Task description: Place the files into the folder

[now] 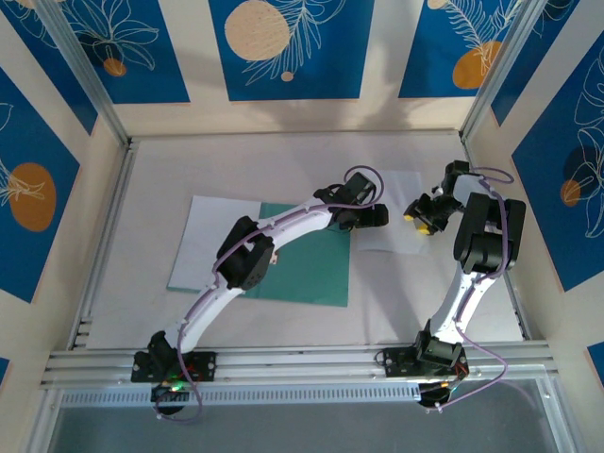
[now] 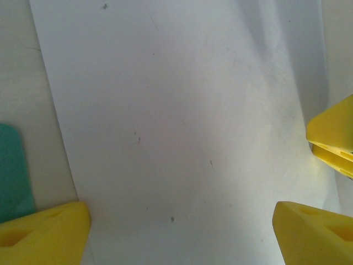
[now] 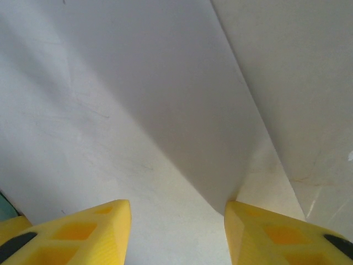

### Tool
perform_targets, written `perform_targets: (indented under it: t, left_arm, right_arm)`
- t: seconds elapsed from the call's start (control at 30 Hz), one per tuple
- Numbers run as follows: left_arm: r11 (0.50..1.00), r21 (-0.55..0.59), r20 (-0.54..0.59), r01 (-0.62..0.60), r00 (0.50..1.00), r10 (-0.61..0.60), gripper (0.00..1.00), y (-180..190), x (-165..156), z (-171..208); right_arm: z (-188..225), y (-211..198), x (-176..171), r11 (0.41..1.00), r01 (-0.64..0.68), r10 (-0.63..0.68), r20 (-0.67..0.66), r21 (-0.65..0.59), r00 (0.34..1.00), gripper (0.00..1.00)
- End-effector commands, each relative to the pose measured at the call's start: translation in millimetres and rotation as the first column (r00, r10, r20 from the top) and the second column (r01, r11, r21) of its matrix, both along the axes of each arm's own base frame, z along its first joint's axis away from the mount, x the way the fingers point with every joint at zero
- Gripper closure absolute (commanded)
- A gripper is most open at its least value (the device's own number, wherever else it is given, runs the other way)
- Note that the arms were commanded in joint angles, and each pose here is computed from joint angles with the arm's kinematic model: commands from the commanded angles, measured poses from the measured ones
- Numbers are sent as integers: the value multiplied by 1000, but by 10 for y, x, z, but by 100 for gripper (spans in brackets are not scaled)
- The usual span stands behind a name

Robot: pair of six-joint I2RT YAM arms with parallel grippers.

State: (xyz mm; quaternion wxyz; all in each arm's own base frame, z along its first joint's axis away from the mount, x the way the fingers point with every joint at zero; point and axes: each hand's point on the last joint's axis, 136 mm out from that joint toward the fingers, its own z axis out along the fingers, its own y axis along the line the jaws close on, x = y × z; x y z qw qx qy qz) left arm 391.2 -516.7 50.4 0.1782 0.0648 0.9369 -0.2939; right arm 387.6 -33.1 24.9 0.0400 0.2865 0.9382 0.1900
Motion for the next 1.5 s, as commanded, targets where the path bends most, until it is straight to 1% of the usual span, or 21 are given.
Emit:
perform_targets:
  t: [0.0,0.2,0.37,0.47,0.57,0.93,1.27,1.47]
  left_arm:
    - [1000,18,-88,21,996,-19,13,57,-206,-71]
    - [999,32,-81,16,997,-14,13,96,-196,-89]
    - [999,32,-79,17,997,-14,13,98,-197,-79]
    - [999,30,-80,18,997,-15,13,95,-198,-77]
    - [999,28,-81,19,997,-17,13,91,-200,-79]
    - [999,27,-84,18,996,-15,12,88,-196,-104]
    - [999,27,-84,23,996,-20,11,96,-194,-96]
    - [999,31,-82,26,996,-24,11,105,-198,-77]
  right_arm:
    - [121,74,-46,1000,-11,11,19,22,1000,50]
    - [372,-78,21,995,1,7,78,-96,997,50]
    - [363,-304,-11,974,10,-4,27,-228,1000,49]
    - [273,-378,-23,966,1,-5,-14,-260,1000,48]
    - [174,-392,-14,968,-1,-8,-34,-250,999,49]
    - [4,-226,6,990,-15,8,-53,-137,999,49]
    - [-33,-1,-41,1000,-12,11,-30,-15,999,49]
    - [-67,30,-51,1000,-9,9,-34,7,999,49]
